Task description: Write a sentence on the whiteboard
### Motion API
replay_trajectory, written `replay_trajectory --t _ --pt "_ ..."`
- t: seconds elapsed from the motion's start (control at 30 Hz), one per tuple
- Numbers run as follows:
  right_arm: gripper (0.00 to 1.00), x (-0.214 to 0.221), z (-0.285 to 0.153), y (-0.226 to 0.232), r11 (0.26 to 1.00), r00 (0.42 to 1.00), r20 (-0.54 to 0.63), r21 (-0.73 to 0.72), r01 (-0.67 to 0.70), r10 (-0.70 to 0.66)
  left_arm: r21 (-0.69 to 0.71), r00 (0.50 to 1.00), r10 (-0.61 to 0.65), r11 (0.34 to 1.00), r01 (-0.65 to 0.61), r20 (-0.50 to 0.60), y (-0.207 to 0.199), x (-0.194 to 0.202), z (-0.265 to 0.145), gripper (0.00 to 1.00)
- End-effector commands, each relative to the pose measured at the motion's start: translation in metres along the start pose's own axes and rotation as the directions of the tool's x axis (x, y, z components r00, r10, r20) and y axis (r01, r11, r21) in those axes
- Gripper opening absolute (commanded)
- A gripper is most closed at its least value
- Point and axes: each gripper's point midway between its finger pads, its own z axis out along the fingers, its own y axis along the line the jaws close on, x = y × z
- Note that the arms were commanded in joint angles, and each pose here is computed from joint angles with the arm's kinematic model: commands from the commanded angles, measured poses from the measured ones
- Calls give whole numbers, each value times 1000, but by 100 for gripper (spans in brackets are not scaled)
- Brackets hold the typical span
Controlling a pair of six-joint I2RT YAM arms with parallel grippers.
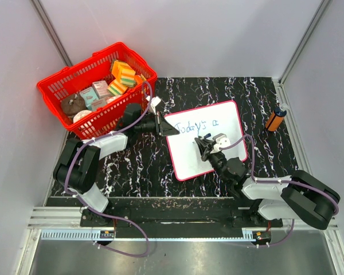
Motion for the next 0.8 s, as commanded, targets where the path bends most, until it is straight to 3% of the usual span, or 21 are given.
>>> replay_trajectory --t 0.0,0.4,0.77 --pt "0 -26 9 3 999 995 89 15 -41 39 -86 999 36 996 -38 -27 20 9 -5 0" --pt "0 -18 7 21 994 996 48 -81 -69 73 -91 999 38 995 -41 -32 20 9 -5 0" --pt "0 -2 -9 17 993 997 -10 -78 -83 83 -95 999 38 995 -41 -29 22 9 -5 0"
